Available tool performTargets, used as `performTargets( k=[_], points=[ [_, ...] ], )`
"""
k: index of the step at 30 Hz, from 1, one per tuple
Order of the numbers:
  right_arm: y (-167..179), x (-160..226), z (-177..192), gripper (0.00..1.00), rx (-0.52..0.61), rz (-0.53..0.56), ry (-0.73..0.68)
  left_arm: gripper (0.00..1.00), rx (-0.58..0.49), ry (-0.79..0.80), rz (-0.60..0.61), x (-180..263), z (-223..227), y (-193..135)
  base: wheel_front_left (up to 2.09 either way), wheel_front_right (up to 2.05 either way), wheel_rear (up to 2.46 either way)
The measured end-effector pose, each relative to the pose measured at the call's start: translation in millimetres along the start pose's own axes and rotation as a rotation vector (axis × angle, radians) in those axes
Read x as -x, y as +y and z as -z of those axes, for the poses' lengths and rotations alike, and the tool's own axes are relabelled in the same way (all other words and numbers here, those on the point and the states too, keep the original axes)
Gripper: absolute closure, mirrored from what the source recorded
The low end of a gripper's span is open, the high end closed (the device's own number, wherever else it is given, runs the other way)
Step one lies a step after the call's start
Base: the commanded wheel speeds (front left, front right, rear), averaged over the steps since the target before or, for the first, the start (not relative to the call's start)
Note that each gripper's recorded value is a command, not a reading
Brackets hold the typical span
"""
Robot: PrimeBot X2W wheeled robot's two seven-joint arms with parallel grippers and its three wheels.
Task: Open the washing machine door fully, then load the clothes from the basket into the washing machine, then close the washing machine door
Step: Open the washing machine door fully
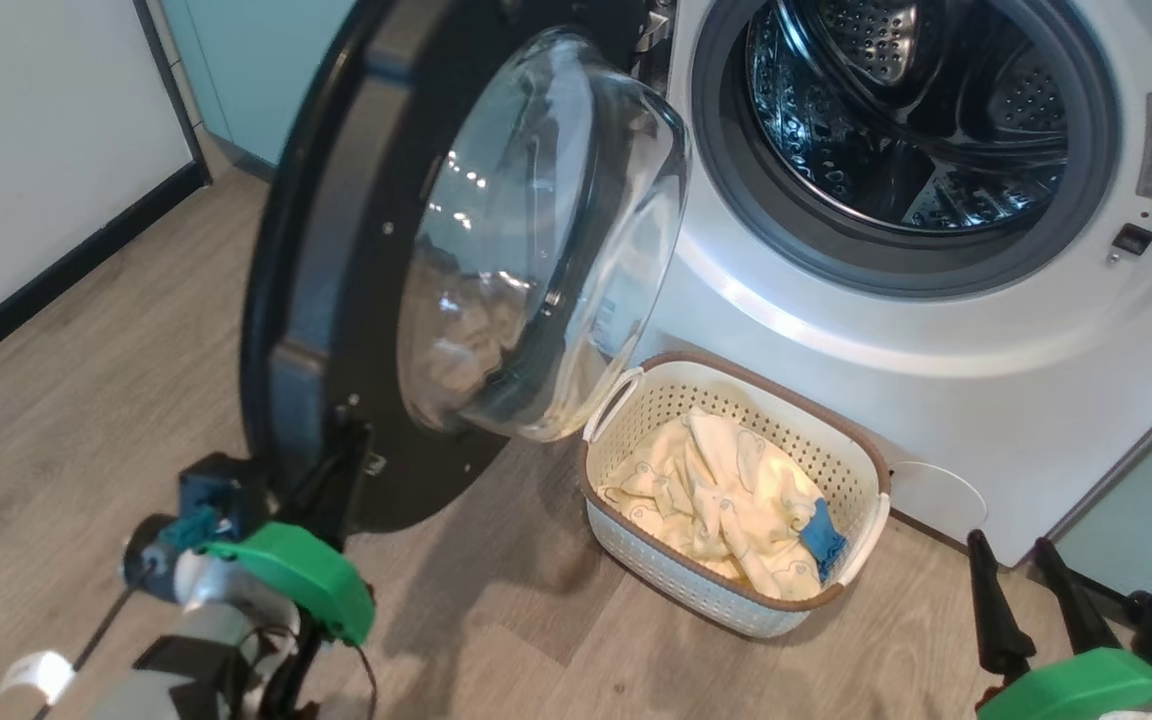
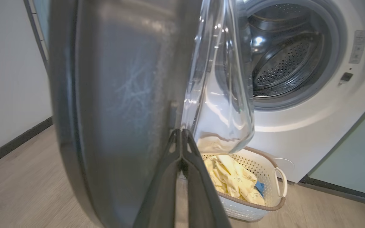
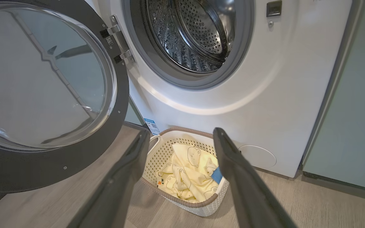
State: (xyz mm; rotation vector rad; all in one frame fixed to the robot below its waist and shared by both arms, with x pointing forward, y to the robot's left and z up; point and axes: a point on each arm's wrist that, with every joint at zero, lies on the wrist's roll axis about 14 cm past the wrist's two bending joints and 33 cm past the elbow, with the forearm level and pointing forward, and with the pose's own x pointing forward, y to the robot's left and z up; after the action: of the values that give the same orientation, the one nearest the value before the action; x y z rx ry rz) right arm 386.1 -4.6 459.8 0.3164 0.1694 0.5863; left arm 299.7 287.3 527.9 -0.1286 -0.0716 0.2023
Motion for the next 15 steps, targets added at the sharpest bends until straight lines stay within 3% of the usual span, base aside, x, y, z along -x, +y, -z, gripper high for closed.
performTargets(
  k=[15],
  points=[
    [-9.7, 5.3, 5.5, 0.00, 0.005, 0.017, 0.018, 1.00, 0.014, -0.020, -0.212, -14.8, -6.8, 69.6, 0.00, 0.00, 0.00]
  ],
)
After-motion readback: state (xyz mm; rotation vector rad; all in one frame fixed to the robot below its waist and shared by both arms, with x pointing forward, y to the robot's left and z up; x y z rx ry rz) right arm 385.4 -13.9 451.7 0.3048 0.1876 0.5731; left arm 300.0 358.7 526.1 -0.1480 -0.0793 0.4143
